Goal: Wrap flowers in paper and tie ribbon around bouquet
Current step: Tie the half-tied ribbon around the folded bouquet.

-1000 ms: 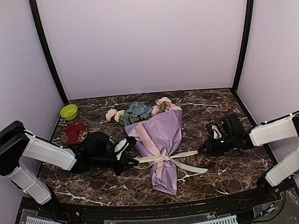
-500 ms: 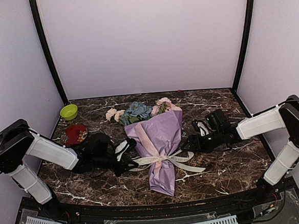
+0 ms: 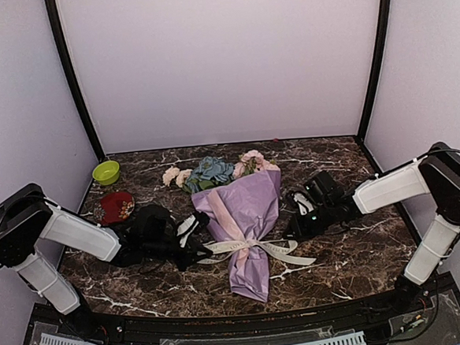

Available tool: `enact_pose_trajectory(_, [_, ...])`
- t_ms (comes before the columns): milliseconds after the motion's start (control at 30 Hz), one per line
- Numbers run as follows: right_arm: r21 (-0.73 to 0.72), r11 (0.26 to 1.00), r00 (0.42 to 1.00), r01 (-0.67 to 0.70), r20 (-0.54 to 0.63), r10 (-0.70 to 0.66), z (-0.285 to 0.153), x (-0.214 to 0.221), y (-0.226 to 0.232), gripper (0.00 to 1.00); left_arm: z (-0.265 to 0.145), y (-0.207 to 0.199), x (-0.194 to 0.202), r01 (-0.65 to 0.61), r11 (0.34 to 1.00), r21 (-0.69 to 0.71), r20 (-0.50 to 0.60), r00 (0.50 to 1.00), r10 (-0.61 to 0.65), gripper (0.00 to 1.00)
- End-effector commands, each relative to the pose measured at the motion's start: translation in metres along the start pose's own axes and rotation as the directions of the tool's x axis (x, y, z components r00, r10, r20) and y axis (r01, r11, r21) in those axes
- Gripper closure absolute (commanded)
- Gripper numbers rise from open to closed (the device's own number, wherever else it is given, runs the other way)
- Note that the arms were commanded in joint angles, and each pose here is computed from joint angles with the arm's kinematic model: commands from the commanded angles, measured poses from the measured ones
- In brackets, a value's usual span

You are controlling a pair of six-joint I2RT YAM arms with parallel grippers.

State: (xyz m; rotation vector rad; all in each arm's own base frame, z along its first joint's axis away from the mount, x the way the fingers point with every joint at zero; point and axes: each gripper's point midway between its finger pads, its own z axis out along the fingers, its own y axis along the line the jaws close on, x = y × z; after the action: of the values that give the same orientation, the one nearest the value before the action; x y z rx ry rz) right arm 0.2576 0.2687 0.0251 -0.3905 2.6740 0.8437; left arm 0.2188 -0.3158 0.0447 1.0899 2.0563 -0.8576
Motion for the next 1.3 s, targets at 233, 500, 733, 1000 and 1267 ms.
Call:
enact_pose_trajectory(233, [0.137, 0.986, 0.994, -0.097, 0.071, 0.088, -0.03, 0.011, -0.029, 1.0, -0.009, 0.016, 0.003, 0.101, 0.991, -0.091, 0.024, 0.995, -0.099, 1.0])
enact_pose_trajectory(500, [0.175, 0.966, 0.982, -0.188, 0.046, 0.183, -0.029, 0.034, -0.055, 1.0, -0.012, 0.026, 0.028, 0.167, 0.975, -0.147, -0.028, 0.985, -0.173, 1.0])
enact_pose_trajectory(733, [0.151, 0.972, 0.983, -0.181, 0.059, 0.174, -0.028, 0.026, -0.05, 1.0, -0.012, 0.02, 0.029, 0.169, 0.979, -0.113, -0.03, 0.984, -0.173, 1.0])
enact_pose_trajectory(1000, [0.103, 0.986, 0.988, -0.13, 0.096, 0.121, -0.039, 0.006, -0.033, 0.9, -0.015, 0.014, 0.017, 0.146, 0.986, -0.078, -0.002, 0.989, -0.146, 0.81])
enact_pose_trajectory(1267, [0.202, 0.963, 0.91, -0.176, 0.406, 0.082, -0.133, -0.071, -0.037, 0.0, -0.059, 0.02, -0.062, 0.017, 0.979, -0.202, 0.138, 0.99, 0.011, 0.09])
